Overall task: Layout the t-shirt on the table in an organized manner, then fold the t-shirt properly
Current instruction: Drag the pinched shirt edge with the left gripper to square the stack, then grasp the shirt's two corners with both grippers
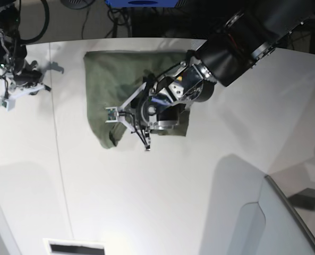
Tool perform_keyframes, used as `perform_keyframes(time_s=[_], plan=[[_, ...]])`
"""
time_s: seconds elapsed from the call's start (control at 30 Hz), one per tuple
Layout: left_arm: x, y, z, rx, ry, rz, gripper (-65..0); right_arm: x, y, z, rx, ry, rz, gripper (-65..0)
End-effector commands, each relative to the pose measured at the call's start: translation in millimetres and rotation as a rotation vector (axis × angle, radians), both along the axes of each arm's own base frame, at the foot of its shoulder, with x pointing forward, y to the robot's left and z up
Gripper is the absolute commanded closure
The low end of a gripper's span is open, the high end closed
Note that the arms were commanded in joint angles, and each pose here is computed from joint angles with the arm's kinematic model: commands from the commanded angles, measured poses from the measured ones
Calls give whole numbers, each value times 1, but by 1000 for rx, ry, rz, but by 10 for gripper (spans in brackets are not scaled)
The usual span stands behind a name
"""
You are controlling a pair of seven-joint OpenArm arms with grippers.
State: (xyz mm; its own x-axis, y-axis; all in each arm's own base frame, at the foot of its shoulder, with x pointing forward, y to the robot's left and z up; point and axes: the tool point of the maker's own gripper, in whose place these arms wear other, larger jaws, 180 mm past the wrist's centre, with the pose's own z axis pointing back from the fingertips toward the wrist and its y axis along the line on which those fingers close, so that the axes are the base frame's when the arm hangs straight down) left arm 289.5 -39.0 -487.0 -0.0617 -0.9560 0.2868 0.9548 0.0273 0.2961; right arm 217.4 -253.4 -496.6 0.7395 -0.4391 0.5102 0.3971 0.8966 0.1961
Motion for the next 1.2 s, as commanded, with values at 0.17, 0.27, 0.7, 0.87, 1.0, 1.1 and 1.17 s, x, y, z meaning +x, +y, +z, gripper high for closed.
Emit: perform_keyframes(time_s=[0.17, 0.27, 0.7, 0.87, 1.0, 1.1, 1.17], plan=[[4, 5, 5, 51, -6, -2, 0, -3, -8, 1, -23, 18, -2, 0], [2, 5, 3, 53, -2, -2, 0, -4, -7, 0, -21, 20, -2, 0], [6, 3, 6, 52, -12, -5, 0, -11, -7, -3, -21, 33, 3, 0], [7, 4, 6, 54, -13, -5, -125, -11, -7, -3, -21, 33, 3, 0], [18, 3, 14, 52, -39, -5, -290, -11, -7, -3, -21, 33, 3, 0], [25, 4, 19, 53, -53, -4, -375, -11, -7, -3, -21, 33, 3, 0], [33, 4, 24, 53, -71, -2, -398, -11, -7, -3, -21, 33, 3, 0]])
